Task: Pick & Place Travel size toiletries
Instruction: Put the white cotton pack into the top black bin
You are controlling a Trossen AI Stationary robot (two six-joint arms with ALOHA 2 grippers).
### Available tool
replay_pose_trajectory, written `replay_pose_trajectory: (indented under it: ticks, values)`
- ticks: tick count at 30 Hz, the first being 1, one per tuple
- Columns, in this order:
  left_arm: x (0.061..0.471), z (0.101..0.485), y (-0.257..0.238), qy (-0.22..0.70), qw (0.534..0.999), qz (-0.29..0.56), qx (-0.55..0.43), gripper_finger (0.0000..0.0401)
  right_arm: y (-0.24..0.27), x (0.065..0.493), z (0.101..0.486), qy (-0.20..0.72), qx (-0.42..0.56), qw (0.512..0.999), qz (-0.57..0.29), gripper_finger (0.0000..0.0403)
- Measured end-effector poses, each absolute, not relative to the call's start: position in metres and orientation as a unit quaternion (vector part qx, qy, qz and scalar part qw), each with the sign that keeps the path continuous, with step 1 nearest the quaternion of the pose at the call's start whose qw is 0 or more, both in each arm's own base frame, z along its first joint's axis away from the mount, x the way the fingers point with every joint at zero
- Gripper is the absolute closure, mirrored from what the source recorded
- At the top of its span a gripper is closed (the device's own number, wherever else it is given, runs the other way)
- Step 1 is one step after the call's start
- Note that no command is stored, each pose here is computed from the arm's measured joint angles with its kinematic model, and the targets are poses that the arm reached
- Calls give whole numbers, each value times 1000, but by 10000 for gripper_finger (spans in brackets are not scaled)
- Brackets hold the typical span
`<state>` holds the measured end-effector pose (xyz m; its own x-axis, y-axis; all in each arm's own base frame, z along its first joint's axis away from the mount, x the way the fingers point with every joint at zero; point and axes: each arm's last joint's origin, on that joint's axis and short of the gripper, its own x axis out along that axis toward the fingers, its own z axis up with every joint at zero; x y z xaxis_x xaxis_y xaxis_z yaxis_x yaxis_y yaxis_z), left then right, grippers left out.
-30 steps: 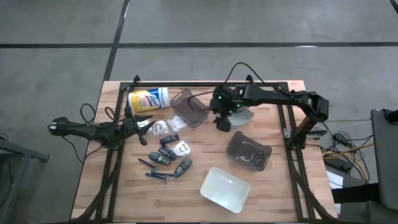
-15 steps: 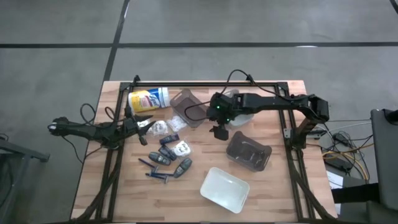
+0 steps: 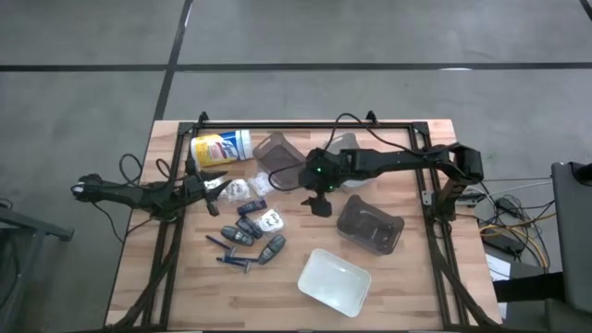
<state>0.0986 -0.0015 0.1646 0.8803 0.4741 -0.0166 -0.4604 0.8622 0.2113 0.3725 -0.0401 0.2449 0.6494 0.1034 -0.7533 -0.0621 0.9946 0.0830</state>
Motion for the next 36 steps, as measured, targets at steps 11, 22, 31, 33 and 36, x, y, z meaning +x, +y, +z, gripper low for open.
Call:
replay_pose_trajectory:
  ticks: [11, 22, 31, 33, 36]
  values:
    - [99, 165, -2, 34, 964, 242, 101, 268, -39, 383, 226, 416, 57, 907, 33, 98]
    - [99, 165, -2, 34, 965, 242, 101, 268, -28, 375, 220, 467, 54, 881, 48, 117]
    - [99, 165, -2, 40, 961, 240, 128, 268, -18, 364, 222, 484, 7, 871, 83, 158]
    - [99, 165, -2, 49, 955, 237, 171, 268, -18, 361, 221, 486, -6, 869, 91, 166]
    - [99, 166, -2, 54, 949, 236, 204, 268, -20, 352, 221, 486, -13, 868, 97, 176]
